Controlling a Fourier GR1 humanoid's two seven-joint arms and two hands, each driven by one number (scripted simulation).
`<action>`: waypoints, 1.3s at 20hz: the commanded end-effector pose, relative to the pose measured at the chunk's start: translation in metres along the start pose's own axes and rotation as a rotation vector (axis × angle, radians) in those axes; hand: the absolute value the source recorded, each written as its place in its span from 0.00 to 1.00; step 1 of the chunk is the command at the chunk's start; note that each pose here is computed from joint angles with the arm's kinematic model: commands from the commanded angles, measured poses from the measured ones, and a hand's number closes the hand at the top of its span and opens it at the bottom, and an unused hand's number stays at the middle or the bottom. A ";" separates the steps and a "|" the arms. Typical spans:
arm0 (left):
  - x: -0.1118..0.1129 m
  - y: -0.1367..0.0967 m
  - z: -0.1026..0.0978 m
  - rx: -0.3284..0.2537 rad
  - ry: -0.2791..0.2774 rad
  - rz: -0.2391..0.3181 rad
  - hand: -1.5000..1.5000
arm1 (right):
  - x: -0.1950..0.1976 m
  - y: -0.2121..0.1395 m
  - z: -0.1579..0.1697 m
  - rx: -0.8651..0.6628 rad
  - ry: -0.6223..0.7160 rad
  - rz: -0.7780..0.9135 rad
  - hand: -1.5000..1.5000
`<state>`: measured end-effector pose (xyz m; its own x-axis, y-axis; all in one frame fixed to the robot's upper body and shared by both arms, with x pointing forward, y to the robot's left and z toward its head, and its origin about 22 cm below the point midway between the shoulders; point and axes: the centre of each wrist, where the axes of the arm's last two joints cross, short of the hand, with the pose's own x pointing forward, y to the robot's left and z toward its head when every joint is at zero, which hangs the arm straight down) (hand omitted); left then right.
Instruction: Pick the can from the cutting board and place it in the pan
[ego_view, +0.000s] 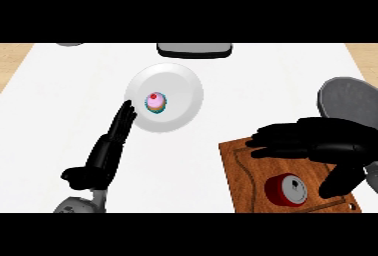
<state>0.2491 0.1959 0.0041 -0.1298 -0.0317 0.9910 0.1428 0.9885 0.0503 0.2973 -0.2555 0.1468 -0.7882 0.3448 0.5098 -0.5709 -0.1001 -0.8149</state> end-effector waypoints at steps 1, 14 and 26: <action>0.007 0.009 -0.007 0.019 -0.006 0.005 0.50 | -0.010 0.029 -0.004 0.171 -0.034 0.093 0.00; 0.007 0.010 0.000 0.005 0.008 -0.016 0.50 | -0.040 0.051 0.005 0.189 0.016 0.105 0.00; 0.008 0.009 -0.009 0.021 -0.002 -0.009 0.50 | -0.046 0.092 -0.034 0.184 0.024 0.047 0.00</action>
<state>0.2504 0.2005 0.0114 -0.1291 -0.0387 0.9909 0.1188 0.9914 0.0542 0.2900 -0.2546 0.0558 -0.8267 0.3831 0.4121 -0.5212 -0.2456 -0.8173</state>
